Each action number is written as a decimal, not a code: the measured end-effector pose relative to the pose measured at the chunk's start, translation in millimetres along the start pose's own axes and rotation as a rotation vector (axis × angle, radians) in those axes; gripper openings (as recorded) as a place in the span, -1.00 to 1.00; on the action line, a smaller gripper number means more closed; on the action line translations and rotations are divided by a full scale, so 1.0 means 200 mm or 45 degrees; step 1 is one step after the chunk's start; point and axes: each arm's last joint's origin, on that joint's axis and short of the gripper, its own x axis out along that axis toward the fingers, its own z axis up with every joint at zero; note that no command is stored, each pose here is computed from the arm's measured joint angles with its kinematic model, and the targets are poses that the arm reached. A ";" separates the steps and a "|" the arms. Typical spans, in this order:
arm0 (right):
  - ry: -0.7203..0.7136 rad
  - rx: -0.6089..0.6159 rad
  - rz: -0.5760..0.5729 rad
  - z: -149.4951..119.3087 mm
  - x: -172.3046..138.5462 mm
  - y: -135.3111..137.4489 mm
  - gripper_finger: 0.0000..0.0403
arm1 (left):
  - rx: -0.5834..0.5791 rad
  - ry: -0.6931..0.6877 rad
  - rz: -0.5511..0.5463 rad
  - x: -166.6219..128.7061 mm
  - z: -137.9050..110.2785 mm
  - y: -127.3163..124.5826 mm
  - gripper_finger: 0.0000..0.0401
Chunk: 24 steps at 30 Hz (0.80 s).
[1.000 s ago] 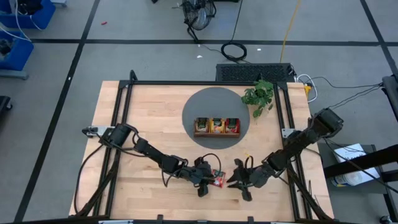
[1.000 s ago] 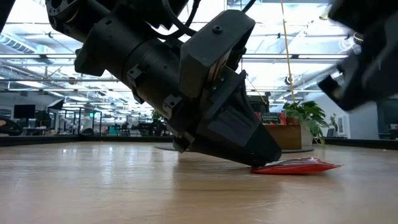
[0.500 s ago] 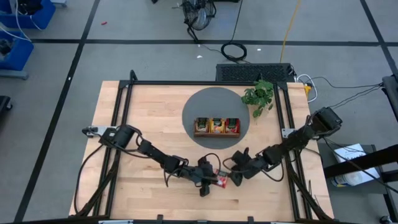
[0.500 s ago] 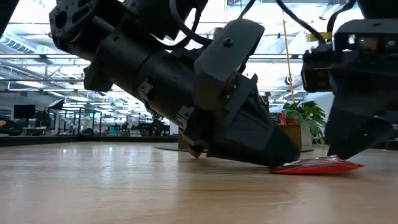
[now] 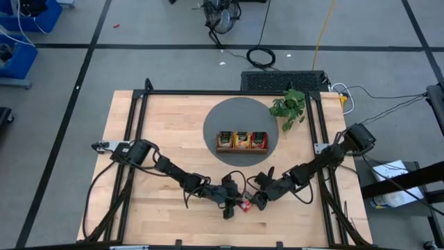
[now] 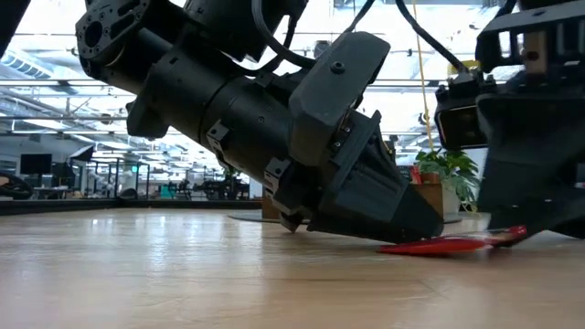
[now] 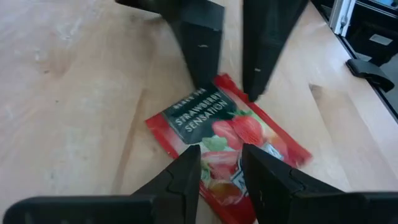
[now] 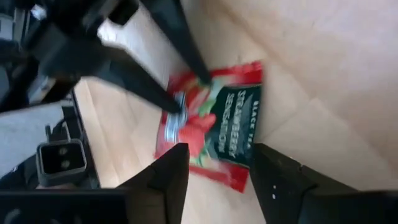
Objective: Pick & Place Tea
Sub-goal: Put the red tea packet into the right section of the wooden organizer
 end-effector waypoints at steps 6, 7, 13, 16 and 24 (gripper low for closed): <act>0.032 -0.050 -0.004 -0.03 0.00 0.00 -0.37 | -0.009 -0.009 0.010 0.00 0.01 0.01 -0.38; 0.033 -0.057 -0.006 -0.03 0.00 0.00 -0.40 | -0.009 -0.008 0.010 0.00 0.01 0.01 -0.38; 0.030 -0.140 -0.012 -0.03 0.00 0.00 -0.63 | -0.010 -0.009 0.010 0.00 0.01 0.01 -0.38; 0.006 -0.185 -0.018 -0.03 0.00 -0.01 -0.80 | -0.008 -0.009 0.010 0.00 0.01 0.01 -0.38; -0.086 -0.278 -0.037 -0.01 0.00 0.00 -0.99 | 0.059 -0.038 -0.004 0.00 0.00 0.00 -0.38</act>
